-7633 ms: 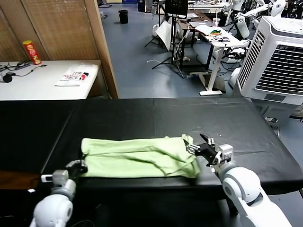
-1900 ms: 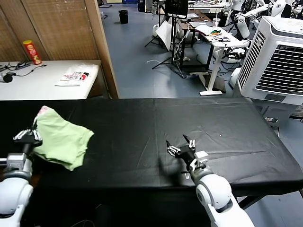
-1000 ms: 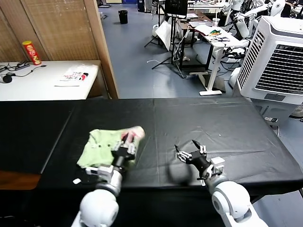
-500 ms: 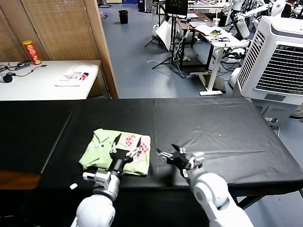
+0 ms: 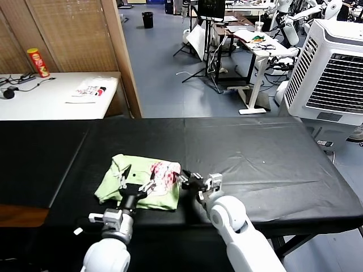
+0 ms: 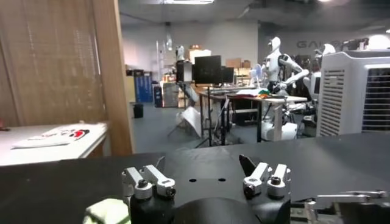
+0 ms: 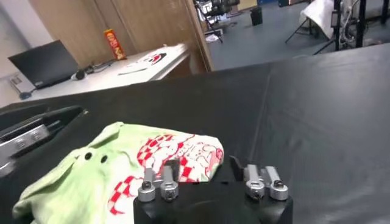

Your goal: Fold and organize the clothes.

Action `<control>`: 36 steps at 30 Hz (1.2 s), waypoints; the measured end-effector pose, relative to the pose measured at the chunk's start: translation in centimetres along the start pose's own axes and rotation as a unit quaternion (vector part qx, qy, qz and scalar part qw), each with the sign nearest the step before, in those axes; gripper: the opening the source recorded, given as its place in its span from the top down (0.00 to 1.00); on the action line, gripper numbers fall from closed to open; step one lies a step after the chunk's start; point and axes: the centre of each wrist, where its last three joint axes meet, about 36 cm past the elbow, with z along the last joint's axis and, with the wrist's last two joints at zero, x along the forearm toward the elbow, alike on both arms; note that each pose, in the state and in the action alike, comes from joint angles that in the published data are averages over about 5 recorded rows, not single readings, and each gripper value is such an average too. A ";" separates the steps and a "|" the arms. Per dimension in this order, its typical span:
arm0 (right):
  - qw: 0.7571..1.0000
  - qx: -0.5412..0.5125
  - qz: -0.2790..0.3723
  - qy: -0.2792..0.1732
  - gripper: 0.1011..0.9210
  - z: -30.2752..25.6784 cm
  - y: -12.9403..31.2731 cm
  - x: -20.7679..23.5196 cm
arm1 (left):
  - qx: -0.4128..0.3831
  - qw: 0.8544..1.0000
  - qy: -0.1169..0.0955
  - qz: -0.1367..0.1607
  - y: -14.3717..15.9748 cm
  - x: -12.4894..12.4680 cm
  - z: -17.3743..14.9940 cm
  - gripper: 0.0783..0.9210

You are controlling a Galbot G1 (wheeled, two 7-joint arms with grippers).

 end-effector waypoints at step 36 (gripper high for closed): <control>0.968 0.197 0.092 -0.124 0.17 -0.7 -6.9 7.7 | 0.018 0.999 0.003 -0.036 1.9 2.8 1.9 0.15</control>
